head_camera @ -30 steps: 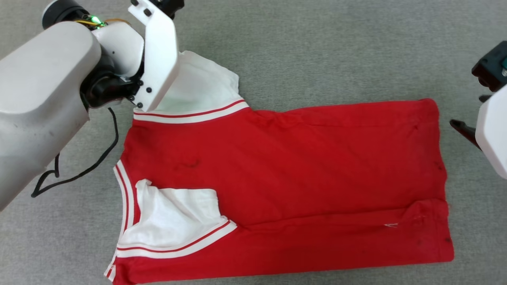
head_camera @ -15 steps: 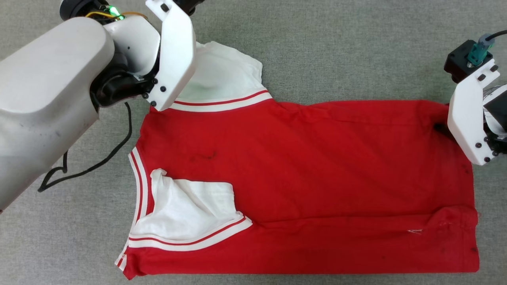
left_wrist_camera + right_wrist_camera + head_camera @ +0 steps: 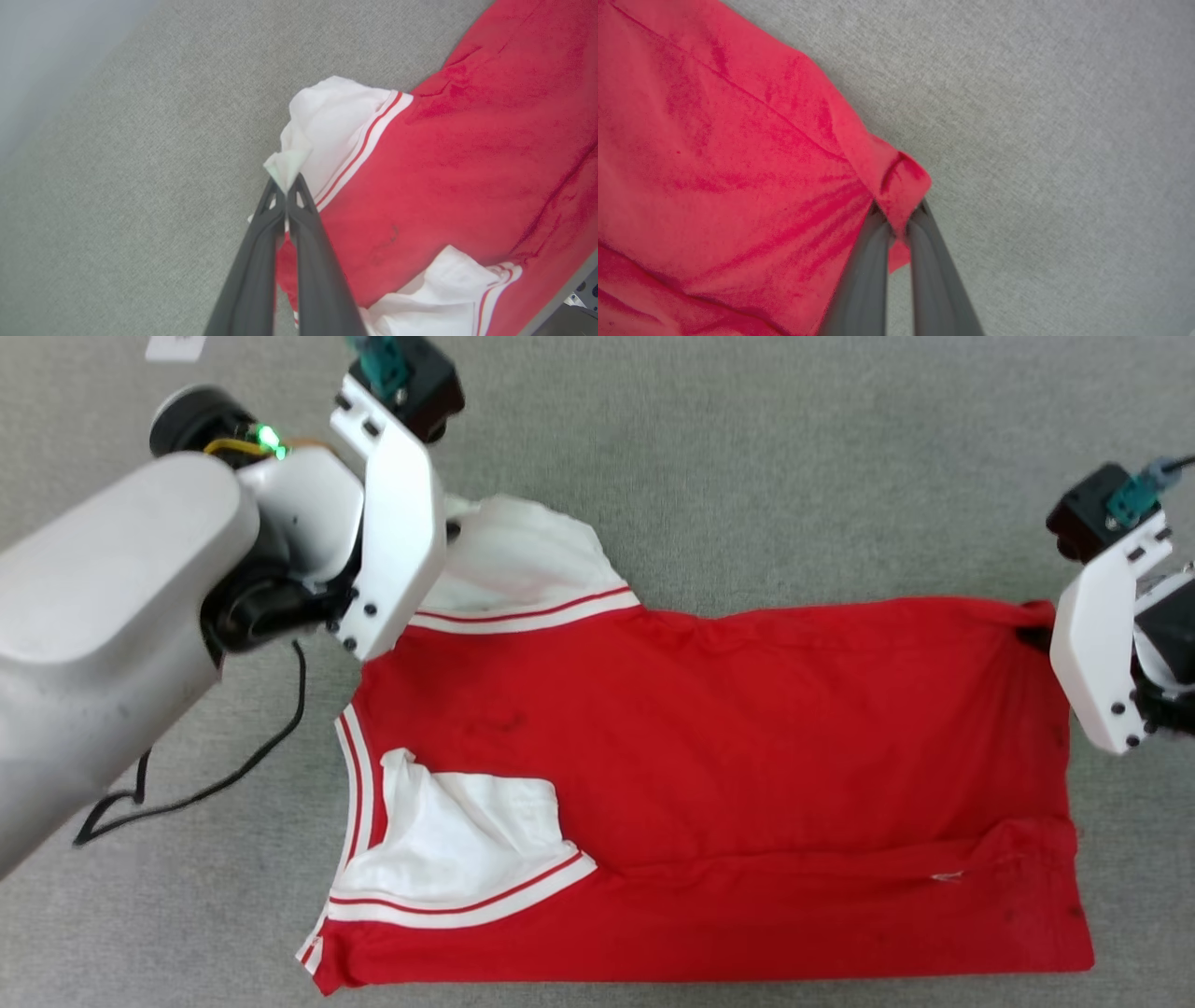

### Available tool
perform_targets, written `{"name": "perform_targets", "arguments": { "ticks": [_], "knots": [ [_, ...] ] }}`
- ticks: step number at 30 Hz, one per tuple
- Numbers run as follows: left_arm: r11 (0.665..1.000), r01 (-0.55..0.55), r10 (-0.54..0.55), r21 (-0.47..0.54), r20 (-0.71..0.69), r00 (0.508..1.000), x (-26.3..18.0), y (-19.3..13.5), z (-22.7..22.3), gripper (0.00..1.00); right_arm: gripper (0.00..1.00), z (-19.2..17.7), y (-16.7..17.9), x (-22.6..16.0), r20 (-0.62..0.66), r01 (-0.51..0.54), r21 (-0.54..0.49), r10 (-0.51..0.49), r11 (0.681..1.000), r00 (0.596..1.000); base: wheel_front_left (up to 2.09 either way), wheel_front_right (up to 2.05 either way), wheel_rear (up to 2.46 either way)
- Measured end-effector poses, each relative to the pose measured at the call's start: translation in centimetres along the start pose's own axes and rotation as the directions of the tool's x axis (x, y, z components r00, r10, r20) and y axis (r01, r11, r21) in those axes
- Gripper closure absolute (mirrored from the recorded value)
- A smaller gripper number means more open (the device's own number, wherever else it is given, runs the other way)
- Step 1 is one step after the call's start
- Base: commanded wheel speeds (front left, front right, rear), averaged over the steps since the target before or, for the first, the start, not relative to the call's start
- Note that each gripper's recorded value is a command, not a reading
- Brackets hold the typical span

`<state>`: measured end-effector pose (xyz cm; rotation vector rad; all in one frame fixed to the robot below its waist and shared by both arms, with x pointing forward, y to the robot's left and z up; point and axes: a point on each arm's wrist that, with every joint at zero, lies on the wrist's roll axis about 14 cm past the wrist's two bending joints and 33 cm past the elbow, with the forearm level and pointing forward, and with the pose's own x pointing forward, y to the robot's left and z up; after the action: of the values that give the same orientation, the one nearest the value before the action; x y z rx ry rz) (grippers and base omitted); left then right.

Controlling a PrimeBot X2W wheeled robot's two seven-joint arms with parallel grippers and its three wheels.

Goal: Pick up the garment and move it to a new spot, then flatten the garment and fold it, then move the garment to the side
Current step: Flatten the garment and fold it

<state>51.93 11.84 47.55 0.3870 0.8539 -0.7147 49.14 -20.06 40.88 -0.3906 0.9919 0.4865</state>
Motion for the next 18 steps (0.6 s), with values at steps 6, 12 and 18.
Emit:
{"name": "perform_targets", "arguments": {
  "ticks": [6,12,18],
  "knots": [
    [1.000,0.011,-0.011,0.006,0.013,1.000,-3.2,-2.1,-1.4,1.00,1.00,-0.4,0.8,-2.8,0.085,0.003,0.014,-0.004,1.000,0.996,0.00,0.00,0.00],
    [0.999,0.037,-0.037,0.009,-0.002,0.999,-5.8,-4.9,-4.2,1.00,1.00,-1.6,2.3,-4.8,0.122,-0.007,0.006,0.006,1.000,0.993,0.00,0.00,0.00],
    [0.997,0.066,-0.067,-0.040,-0.038,0.997,-7.3,-7.4,-8.3,1.00,1.00,-3.8,4.0,-6.1,0.136,-0.028,0.021,0.025,0.999,0.990,0.00,0.00,0.00]
  ]
}}
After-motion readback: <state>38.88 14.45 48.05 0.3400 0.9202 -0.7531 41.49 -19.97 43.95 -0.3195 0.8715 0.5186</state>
